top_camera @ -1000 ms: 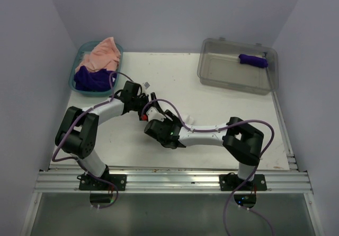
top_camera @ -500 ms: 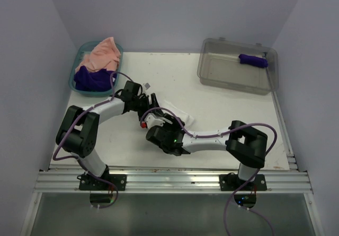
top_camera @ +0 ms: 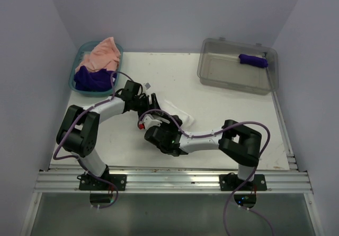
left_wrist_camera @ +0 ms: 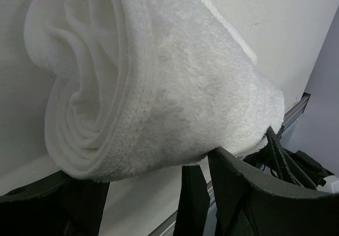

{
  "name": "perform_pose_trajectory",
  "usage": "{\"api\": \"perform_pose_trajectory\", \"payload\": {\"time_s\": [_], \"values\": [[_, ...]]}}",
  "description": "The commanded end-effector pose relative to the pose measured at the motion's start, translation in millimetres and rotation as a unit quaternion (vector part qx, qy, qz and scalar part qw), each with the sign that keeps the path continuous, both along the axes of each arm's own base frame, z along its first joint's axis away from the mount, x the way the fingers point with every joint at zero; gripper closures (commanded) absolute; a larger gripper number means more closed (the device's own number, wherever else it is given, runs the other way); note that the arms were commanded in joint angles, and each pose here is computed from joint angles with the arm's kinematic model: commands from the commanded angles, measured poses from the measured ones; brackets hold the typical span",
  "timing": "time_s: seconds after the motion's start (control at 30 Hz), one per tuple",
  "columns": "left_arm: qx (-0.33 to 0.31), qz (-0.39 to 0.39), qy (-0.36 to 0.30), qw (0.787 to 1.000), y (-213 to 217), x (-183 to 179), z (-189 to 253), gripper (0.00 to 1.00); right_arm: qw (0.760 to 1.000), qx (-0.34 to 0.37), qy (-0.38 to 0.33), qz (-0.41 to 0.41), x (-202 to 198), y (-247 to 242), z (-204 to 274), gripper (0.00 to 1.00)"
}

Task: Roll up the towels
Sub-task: Roll the towel

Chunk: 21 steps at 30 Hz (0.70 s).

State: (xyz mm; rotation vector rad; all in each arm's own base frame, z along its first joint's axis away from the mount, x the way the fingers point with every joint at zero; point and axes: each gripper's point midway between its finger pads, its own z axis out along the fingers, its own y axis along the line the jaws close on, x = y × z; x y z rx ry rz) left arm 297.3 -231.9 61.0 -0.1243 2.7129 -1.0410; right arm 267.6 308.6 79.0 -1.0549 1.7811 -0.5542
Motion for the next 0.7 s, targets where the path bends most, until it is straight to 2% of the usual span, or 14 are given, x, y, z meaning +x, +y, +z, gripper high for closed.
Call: {"api": "perform_pose_trajectory", "payload": {"time_s": [0.0,0.27,0.37,0.4,0.47,0.5,0.6,0.67], "values": [[0.005,-0.013,-0.012,1.0,-1,5,4,0.26,1.0,-0.001,-0.021,-0.017,18,-2,-6,0.19],[0.004,-0.014,-0.014,1.0,-2,6,5,0.26,0.999,0.011,0.029,-0.034,39,-12,-38,0.23],[0.004,-0.014,-0.013,1.0,-1,6,6,0.26,0.998,0.012,0.036,-0.047,46,-16,-47,0.38],[0.005,-0.015,-0.012,1.0,-1,5,5,0.26,0.998,0.025,0.039,-0.044,47,-14,-43,0.53],[0.005,-0.016,-0.015,1.0,-1,5,8,0.26,0.997,0.046,0.044,-0.053,52,-17,-40,0.65],[0.004,-0.016,-0.016,1.0,-1,6,9,0.26,0.996,0.058,0.048,-0.051,53,-15,-34,0.77],[-0.006,-0.019,-0.023,1.0,-4,8,20,0.26,0.993,0.084,0.064,-0.05,55,-13,-25,0.91],[-0.013,-0.021,-0.03,0.999,-5,8,29,0.26,0.991,0.098,0.08,-0.048,53,-10,-22,0.94]]}}
